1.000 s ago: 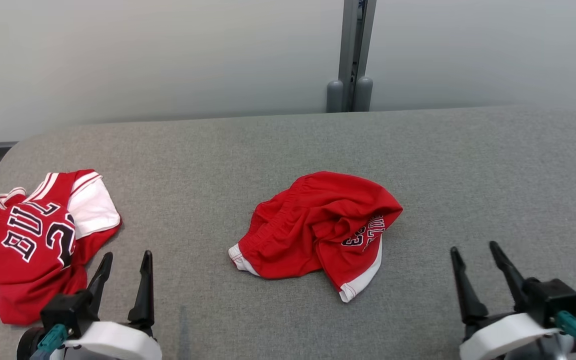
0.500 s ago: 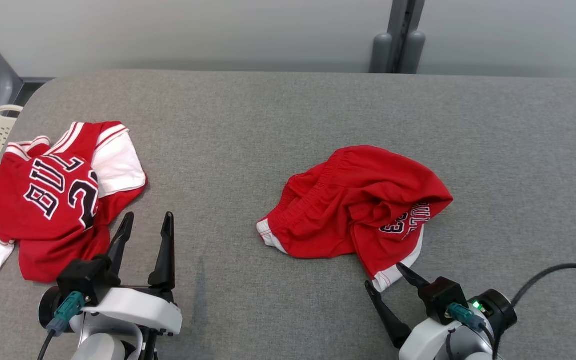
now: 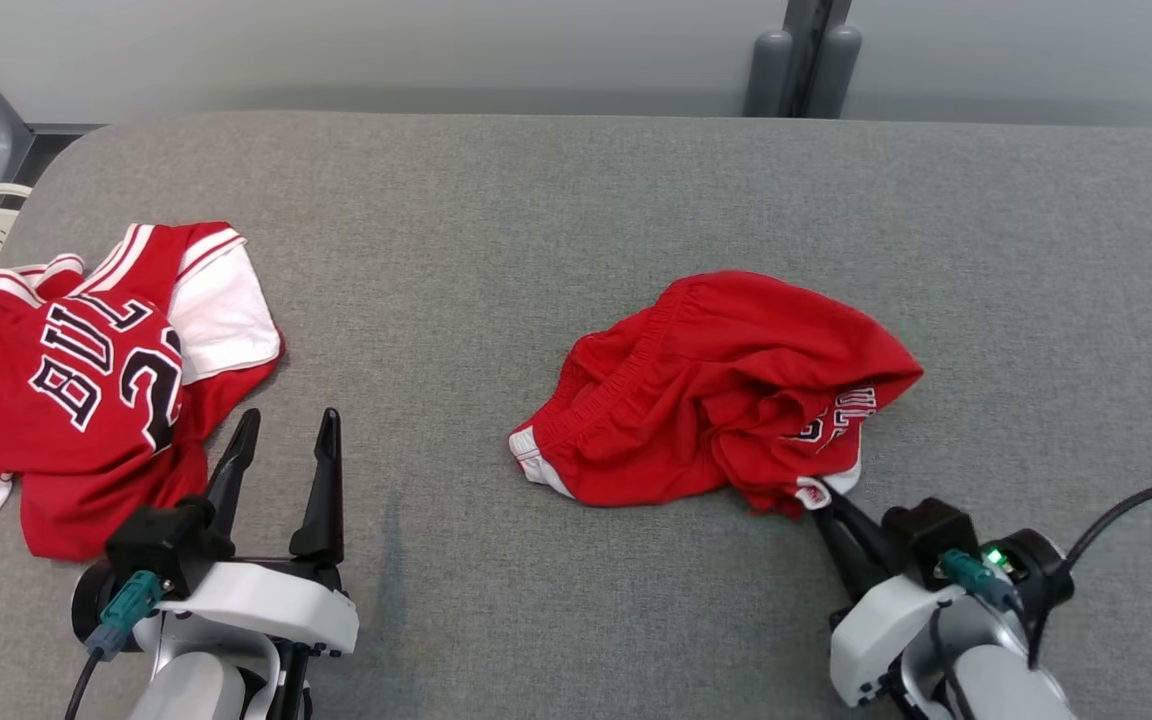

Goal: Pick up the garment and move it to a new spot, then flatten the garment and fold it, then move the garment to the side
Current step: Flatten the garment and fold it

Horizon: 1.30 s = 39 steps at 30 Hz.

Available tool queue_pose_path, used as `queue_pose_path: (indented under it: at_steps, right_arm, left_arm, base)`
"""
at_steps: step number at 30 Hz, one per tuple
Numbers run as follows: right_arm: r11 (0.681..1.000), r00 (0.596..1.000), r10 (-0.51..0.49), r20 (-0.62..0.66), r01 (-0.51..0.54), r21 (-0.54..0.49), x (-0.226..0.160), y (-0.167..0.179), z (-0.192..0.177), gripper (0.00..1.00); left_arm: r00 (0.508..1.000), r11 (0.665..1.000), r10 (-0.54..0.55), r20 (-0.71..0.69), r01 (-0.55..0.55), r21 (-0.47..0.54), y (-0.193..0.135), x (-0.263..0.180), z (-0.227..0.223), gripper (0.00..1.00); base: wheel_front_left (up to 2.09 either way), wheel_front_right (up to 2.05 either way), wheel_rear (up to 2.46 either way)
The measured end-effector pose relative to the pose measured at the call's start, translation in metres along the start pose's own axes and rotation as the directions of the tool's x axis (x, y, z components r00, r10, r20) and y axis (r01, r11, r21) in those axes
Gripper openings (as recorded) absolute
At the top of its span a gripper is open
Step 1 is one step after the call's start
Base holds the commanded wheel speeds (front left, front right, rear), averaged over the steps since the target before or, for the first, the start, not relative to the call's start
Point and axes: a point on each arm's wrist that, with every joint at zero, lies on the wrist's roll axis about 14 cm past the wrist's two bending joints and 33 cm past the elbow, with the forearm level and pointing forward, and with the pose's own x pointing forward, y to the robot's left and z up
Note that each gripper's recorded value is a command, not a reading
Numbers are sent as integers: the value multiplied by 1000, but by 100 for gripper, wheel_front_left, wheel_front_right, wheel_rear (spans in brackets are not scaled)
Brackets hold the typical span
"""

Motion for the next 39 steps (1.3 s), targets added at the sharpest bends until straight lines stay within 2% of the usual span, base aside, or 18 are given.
queue_pose_path:
  at_steps: [7,14,21,22,23,24,34,39]
  right_arm:
    - [984,975,-177,131,178,8,-12,-64,37,0]
    - [932,912,-353,207,361,-1,-31,-135,64,0]
    - [898,883,-436,173,438,31,-29,-173,53,0]
    - [897,883,-441,160,440,43,-27,-174,48,40]
    - [896,884,-443,148,440,49,-25,-175,44,94]
    - [896,885,-444,142,440,57,-23,-175,41,100]
    - [896,884,-441,152,423,136,-22,-158,34,100]
    - [901,876,-430,217,402,163,-36,-141,48,100]
  left_arm:
    - [1000,1000,-29,-1,29,0,-9,7,-2,100]
    - [999,999,-45,4,45,1,-15,14,-1,100]
    - [999,999,-51,1,51,2,-15,22,-3,100]
    - [999,999,-51,0,51,3,-15,22,-3,100]
    - [999,999,-50,-1,50,2,-15,23,-4,100]
    - [999,999,-47,-3,47,1,-15,23,-5,100]
    - [999,999,-49,10,49,-2,-17,22,-1,100]
    - [999,999,-46,25,46,3,-14,18,5,100]
  base:
    - [0,0,0]
    - [0,0,0]
    - [0,0,0]
    - [0,0,0]
    - [0,0,0]
    - [0,0,0]
    - [0,0,0]
    - [0,0,0]
